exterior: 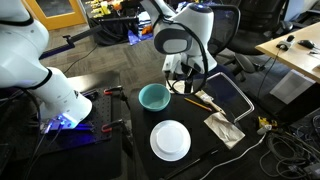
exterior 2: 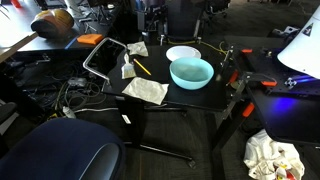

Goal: Place the pencil in the bowl

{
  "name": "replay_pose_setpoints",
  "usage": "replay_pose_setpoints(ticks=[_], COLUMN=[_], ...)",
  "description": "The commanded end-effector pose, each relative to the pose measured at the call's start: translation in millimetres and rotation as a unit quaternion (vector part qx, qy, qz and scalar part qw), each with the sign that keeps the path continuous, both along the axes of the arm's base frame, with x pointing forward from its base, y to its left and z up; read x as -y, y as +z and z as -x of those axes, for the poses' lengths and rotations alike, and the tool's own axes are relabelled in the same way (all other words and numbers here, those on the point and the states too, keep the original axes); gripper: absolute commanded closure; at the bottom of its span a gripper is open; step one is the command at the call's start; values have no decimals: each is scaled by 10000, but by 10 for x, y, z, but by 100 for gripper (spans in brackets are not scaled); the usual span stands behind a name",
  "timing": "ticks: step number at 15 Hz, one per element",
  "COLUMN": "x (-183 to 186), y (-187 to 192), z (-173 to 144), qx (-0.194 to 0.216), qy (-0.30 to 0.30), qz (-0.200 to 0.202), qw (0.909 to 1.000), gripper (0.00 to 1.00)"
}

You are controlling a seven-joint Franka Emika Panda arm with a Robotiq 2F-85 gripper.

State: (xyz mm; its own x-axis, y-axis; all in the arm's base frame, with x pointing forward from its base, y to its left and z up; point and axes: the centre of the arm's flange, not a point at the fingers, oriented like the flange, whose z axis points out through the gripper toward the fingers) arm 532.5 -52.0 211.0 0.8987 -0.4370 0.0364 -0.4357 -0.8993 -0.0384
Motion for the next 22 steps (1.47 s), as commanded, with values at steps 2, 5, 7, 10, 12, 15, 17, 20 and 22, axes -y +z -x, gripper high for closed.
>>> replay_pose_setpoints(ticks=[2, 5, 7, 10, 12, 15, 17, 20, 22], x=[4, -3, -5, 14, 54, 131, 179, 236, 251], y=[-312, -531, -657, -828, -923, -1040, -1100, -1179, -1231], z=[-285, -403, -465, -543, -573, -596, -609, -629, -642], qx=[-60, -107, -94, -96, -114, -167, -194, -244, -277], qy=[-163, -236, -270, -358, -442, -578, -655, -739, -764], qz=[33, 113, 137, 167, 175, 146, 138, 139, 140], qw=[9998, 9996, 9995, 9992, 9988, 9981, 9976, 9969, 9966], gripper=[0, 0, 0, 0, 0, 0, 0, 0, 0])
